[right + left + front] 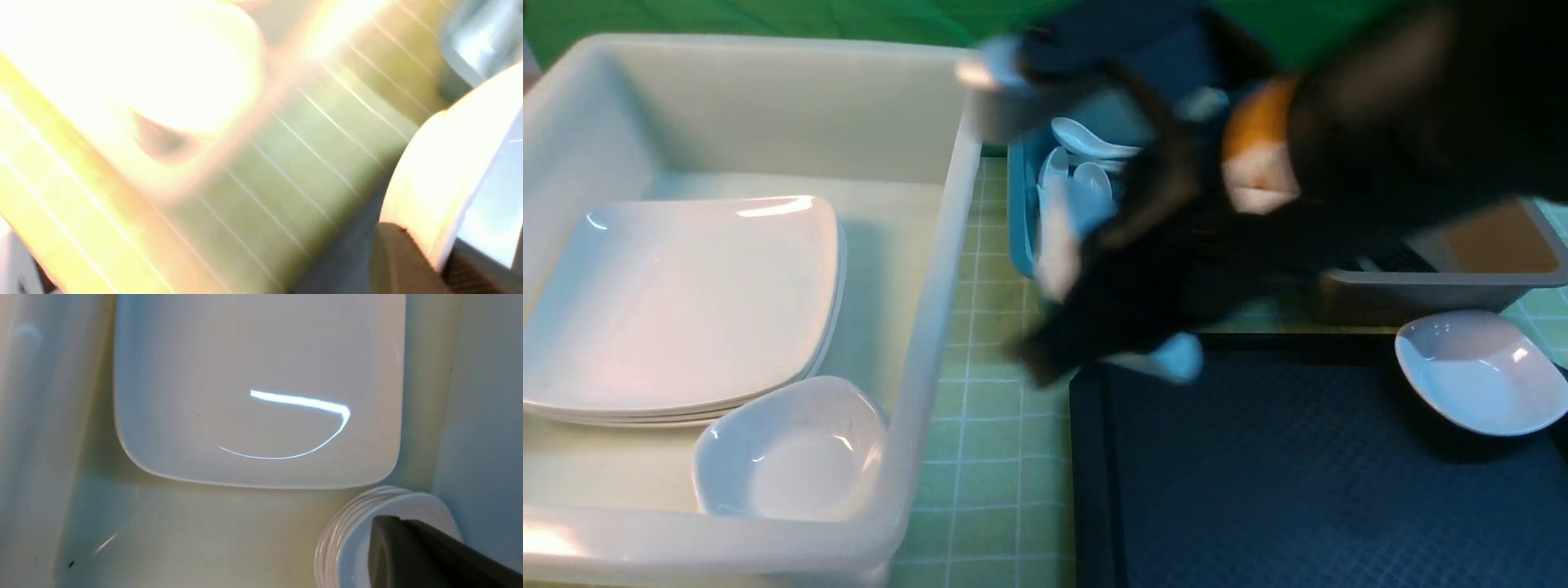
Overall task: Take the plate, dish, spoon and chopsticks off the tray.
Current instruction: Use the right arm to put the small plate into the large storage box on the left
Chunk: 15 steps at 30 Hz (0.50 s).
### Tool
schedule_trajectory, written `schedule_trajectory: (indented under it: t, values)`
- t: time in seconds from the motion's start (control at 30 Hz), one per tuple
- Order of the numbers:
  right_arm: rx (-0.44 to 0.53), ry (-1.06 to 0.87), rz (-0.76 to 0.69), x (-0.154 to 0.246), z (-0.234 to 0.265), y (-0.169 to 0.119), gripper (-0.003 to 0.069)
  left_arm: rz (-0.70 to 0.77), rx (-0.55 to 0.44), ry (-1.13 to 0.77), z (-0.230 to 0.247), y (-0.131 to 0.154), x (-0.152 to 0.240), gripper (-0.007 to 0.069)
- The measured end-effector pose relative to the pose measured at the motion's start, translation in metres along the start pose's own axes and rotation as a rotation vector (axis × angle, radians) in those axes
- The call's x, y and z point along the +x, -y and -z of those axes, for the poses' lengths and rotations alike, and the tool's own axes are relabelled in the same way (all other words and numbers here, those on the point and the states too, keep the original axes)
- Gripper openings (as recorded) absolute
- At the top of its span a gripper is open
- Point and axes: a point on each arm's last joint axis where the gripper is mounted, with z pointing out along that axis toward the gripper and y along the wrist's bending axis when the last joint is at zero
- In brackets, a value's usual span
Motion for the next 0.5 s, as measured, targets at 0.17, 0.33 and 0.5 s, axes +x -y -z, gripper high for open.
schedule_trajectory:
  t: [0.17, 0.33, 0.5]
  values:
    - [-0.041, -0.019, 0.069, -0.032, -0.058, -0.043, 0.0025, 0.017, 0.009, 0.009, 0.001, -0.002, -0.001, -0.0006]
    - [-0.064, 0.007, 0.106, -0.052, -0.102, -0.075, 0.0025, 0.017, 0.010, 0.014, 0.001, -0.002, -0.001, -0.0006]
    - [-0.055, -0.016, 0.109, -0.055, -0.138, -0.083, 0.0025, 0.017, 0.010, 0.014, 0.001, -0.002, -0.001, -0.0006]
